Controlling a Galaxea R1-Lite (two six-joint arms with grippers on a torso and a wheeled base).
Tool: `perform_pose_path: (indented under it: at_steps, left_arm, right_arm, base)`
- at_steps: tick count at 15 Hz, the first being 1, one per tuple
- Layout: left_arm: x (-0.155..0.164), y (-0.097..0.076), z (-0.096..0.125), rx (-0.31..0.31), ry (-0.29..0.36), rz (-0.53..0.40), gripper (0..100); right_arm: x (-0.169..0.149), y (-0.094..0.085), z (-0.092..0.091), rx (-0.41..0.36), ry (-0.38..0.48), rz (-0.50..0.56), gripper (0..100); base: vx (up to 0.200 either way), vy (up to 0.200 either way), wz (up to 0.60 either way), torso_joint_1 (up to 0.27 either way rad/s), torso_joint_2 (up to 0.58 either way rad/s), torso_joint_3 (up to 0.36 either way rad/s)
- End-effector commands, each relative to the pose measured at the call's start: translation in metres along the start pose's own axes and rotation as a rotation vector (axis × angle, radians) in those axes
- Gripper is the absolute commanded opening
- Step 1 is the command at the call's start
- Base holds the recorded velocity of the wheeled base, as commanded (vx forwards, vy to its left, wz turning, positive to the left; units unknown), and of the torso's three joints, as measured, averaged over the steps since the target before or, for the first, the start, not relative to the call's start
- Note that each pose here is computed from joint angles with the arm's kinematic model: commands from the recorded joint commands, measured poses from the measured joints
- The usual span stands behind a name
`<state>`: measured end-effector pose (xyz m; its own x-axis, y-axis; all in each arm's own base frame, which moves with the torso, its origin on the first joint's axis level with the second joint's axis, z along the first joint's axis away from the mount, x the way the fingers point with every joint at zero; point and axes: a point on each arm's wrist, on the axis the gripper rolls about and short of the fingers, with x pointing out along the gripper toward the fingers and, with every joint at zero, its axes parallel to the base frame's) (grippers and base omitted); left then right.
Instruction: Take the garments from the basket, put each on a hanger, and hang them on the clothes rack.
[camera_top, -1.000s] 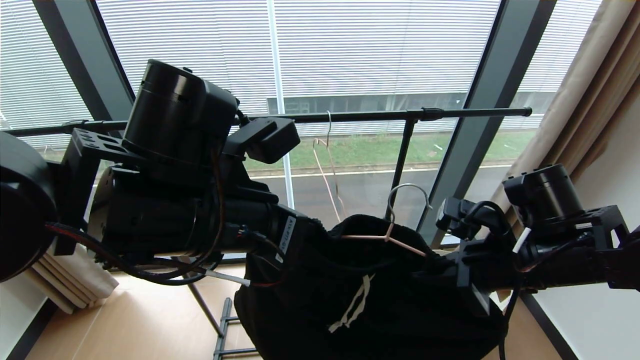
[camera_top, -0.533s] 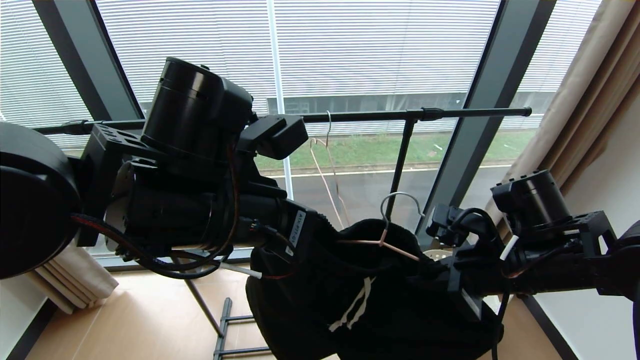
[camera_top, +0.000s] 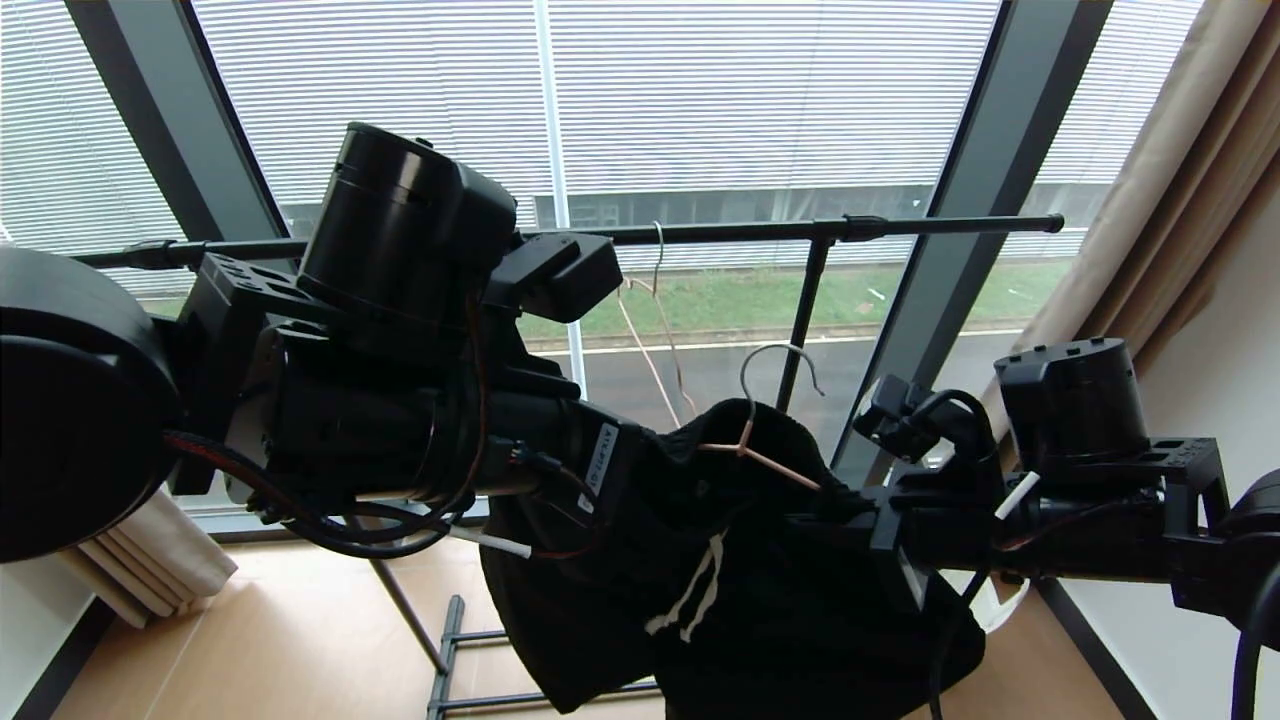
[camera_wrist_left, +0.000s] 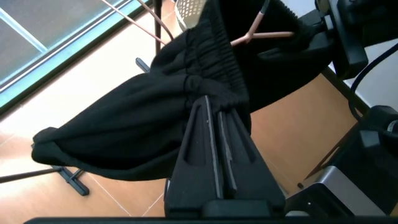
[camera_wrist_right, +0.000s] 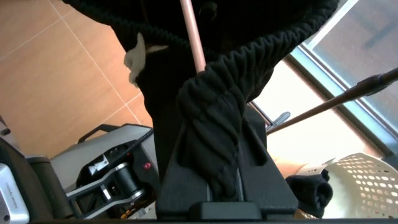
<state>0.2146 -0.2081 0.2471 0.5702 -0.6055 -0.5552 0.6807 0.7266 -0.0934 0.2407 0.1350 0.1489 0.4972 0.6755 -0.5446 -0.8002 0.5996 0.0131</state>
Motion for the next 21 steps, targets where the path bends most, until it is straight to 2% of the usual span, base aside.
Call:
perform_pose_path:
  at_steps: [1,4,9,10,13,17,19,21]
  left_arm:
    - [0.009,0.0,0.002,-0.008,0.005,0.013,0]
    - [0.026,0.002,0.015,-0.082,-0.02,0.098,0]
    - [0.034,-0.001,0.018,-0.101,-0.029,0.158,0]
    - [0.033,-0.004,0.015,-0.091,-0.015,0.151,0]
    - [0.021,-0.004,0.01,-0.064,-0.015,0.155,0]
    - [0.013,-0.001,0.003,-0.058,-0.007,0.165,0]
    - [0.013,-0.001,-0.003,-0.056,0.012,0.166,0]
    - [0.016,-0.002,-0.009,-0.053,0.033,0.166,0]
  right_arm:
    - [0.003,0.007,-0.005,-0.002,0.014,0.024,0]
    - [0.005,0.02,-0.006,-0.031,0.005,0.059,0]
    - [0.005,0.025,-0.006,-0.041,-0.005,0.071,0]
    - [0.005,0.023,-0.003,-0.038,-0.04,0.06,0]
    - [0.004,0.018,0.001,0.032,-0.125,0.037,0]
    - [0.003,0.01,0.001,0.045,-0.159,0.052,0]
    - [0.002,0.008,0.002,0.09,-0.175,0.067,0]
    - [0.002,0.008,0.007,0.15,-0.229,0.075,0]
  base:
    - [0.0,0.0,0.0,0.0,0.0,0.0]
    - [0.0,0.0,0.0,0.0,0.0,0.0]
    - [0.0,0.0,0.0,0.0,0.0,0.0]
    - [0.0,0.0,0.0,0.0,0.0,0.0]
    - [0.0,0.0,0.0,0.0,0.0,0.0]
    - [0.0,0.0,0.0,0.0,0.0,0.0]
    - [0.0,0.0,0.0,0.0,0.0,0.0]
    - [0.0,0.0,0.0,0.0,0.0,0.0]
